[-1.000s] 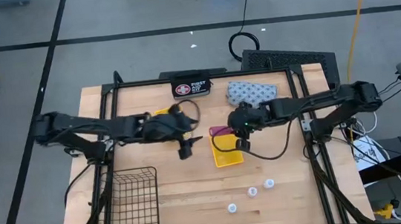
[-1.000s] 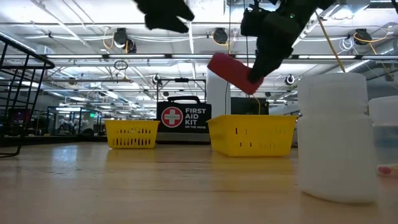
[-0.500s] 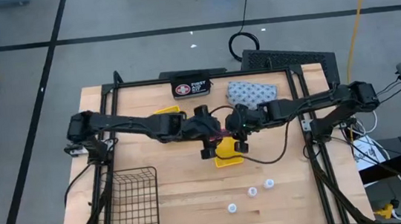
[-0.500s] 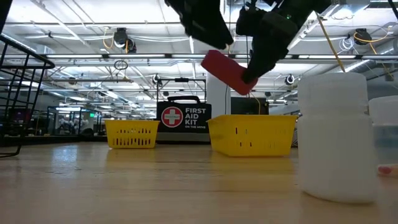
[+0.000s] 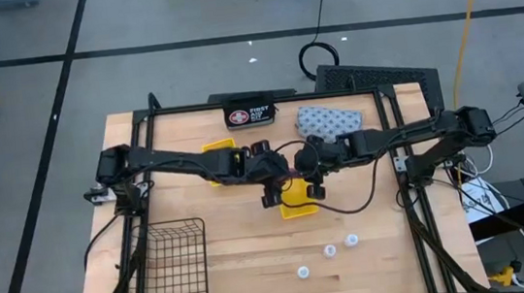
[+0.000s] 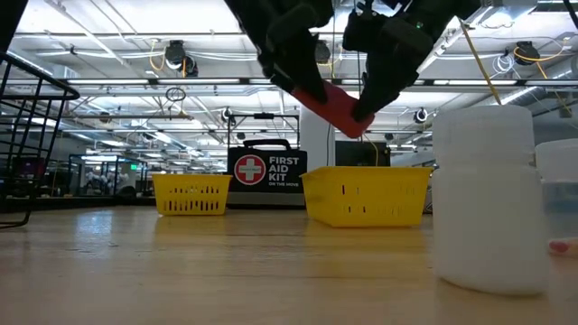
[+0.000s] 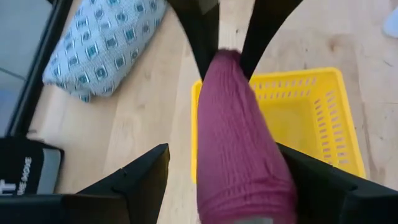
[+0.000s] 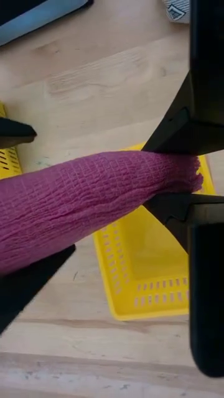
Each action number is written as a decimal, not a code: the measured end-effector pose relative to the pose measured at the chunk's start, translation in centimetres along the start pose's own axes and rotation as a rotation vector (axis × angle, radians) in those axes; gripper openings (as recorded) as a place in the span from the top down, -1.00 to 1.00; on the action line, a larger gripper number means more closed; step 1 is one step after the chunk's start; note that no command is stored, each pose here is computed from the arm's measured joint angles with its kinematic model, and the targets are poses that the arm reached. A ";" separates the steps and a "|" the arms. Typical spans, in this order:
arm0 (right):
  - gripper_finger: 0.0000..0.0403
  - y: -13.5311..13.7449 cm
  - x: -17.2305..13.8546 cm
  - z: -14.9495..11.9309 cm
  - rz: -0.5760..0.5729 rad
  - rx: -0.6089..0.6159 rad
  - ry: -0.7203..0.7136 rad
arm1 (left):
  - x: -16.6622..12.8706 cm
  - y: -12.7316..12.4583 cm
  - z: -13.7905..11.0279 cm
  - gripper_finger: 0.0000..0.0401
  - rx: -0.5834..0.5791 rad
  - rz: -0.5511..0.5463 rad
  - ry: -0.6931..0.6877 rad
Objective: Pick & Place Medicine items
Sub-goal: Put the pink bandage into the left yellow basket
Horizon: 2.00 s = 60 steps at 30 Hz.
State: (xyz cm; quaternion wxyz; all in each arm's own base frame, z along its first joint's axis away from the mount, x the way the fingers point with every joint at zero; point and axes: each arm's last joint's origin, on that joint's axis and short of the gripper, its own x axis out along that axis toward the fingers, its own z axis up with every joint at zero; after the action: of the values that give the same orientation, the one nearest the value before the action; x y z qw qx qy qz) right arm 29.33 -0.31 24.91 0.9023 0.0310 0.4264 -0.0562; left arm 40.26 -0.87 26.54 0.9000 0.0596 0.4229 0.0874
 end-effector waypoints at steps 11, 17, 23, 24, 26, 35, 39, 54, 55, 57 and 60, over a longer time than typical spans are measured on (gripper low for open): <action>0.46 -0.1 -0.4 -0.2 -0.007 0.002 0.011 | -0.2 0.4 -0.2 0.61 0.046 -0.007 0.022; 0.35 -0.4 -3.4 -1.1 -0.025 0.006 0.048 | 0.6 1.3 -0.9 0.61 0.025 -0.048 0.027; 0.33 -0.7 -6.6 -1.6 -0.035 0.062 0.007 | 1.7 2.5 -2.0 0.61 -0.049 -0.091 -0.039; 0.34 -0.7 -7.0 -1.7 -0.034 0.065 0.002 | 1.7 2.6 -2.0 0.61 -0.057 -0.103 -0.072; 0.35 -0.8 -7.6 -1.9 -0.037 0.065 -0.029 | 1.0 2.9 -2.1 0.61 -0.071 -0.127 -0.143; 0.36 -1.1 -6.6 -4.8 -0.065 0.034 -0.351 | -3.9 3.9 -4.8 0.61 -0.136 -0.175 -0.467; 0.35 -1.1 -4.7 -6.1 -0.012 -0.011 -0.620 | -5.1 3.9 -6.4 0.61 -0.187 -0.188 -0.600; -0.20 -0.5 -1.1 -4.3 0.052 -0.047 -0.896 | -4.7 3.3 -7.5 0.61 -0.230 -0.209 -0.590; -0.21 -0.5 -1.0 -4.1 0.045 -0.047 -0.895 | -4.7 3.3 -7.5 0.61 -0.233 -0.209 -0.588; -0.20 -0.7 -1.0 -3.8 0.042 -0.049 -0.898 | -4.7 3.2 -7.5 0.61 -0.235 -0.213 -0.589; -0.12 -0.9 -1.1 -3.7 0.040 -0.048 -0.902 | -4.8 3.0 -7.4 0.61 -0.241 -0.222 -0.592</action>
State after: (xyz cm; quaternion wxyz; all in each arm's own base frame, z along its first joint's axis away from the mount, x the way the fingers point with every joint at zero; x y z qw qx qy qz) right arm 25.71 -0.77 23.41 0.9992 -0.0092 -0.0092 -0.0370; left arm 31.21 1.31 25.95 0.9884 -0.0708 0.1336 0.0170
